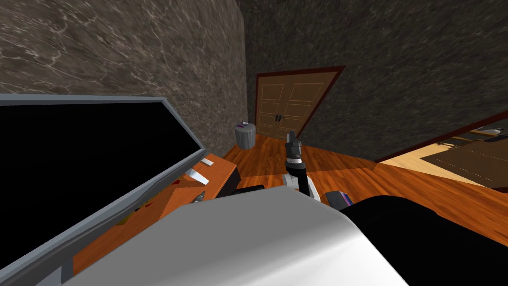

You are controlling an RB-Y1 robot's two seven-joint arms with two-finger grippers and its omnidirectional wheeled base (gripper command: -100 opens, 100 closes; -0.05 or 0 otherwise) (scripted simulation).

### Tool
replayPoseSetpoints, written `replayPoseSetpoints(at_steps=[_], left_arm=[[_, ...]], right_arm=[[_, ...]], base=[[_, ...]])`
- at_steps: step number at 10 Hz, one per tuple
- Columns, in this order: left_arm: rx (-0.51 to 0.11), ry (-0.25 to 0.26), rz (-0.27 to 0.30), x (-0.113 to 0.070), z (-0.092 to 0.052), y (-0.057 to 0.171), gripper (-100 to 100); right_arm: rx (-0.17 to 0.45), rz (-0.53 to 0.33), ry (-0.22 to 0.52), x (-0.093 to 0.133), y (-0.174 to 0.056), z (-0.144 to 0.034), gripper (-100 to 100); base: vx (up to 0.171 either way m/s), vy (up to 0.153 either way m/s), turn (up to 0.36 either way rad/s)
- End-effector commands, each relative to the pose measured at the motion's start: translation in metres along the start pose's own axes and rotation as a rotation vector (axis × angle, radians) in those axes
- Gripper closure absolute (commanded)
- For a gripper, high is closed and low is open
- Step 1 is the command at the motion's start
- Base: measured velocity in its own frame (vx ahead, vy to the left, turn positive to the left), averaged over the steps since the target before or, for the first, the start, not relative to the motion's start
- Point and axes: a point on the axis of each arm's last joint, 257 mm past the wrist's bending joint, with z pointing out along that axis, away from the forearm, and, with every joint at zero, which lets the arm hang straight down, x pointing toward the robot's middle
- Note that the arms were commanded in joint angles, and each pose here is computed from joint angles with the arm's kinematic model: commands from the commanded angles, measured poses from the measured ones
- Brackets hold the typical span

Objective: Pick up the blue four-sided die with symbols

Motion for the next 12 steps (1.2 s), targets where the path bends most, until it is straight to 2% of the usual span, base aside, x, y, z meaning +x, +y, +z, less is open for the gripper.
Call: replayPoseSetpoints(at_steps=[1, 4, 5, 6, 10, 11, 12], left_arm=[[0.008, 0.001, 0.008, 0.000, 0.009, -0.015, -100], [0.022, 0.005, 0.018, 0.003, 0.023, -0.038, -100], [0.019, 0.004, 0.014, 0.002, 0.022, -0.033, -100], [0.019, 0.004, 0.017, 0.002, 0.022, -0.033, 100], [0.019, 0.004, 0.017, 0.002, 0.022, -0.033, 100], [0.019, 0.004, 0.017, 0.002, 0.022, -0.033, 0], [0.015, 0.002, 0.013, 0.001, 0.016, -0.026, 100]], right_arm=[[0.000, 0.000, 0.000, 0.000, 0.000, 0.000, 0], [0.000, 0.000, 0.000, 0.000, 0.000, 0.000, 0], [0.000, 0.000, 0.000, 0.000, 0.000, 0.000, 0], [0.000, 0.000, 0.000, 0.000, 0.000, 0.000, 0], [0.000, 0.000, 0.000, 0.000, 0.000, 0.000, 0], [0.000, 0.000, 0.000, 0.000, 0.000, 0.000, 0], [0.000, 0.000, 0.000, 0.000, 0.000, 0.000, 0]], base=[[-0.034, 0.017, 0.023], [-0.021, 0.013, 0.000], [-0.006, 0.001, 0.002], [-0.003, 0.003, 0.012], [0.000, 0.000, -0.003], [0.000, 0.000, 0.000], [0.002, 0.000, 0.054]])
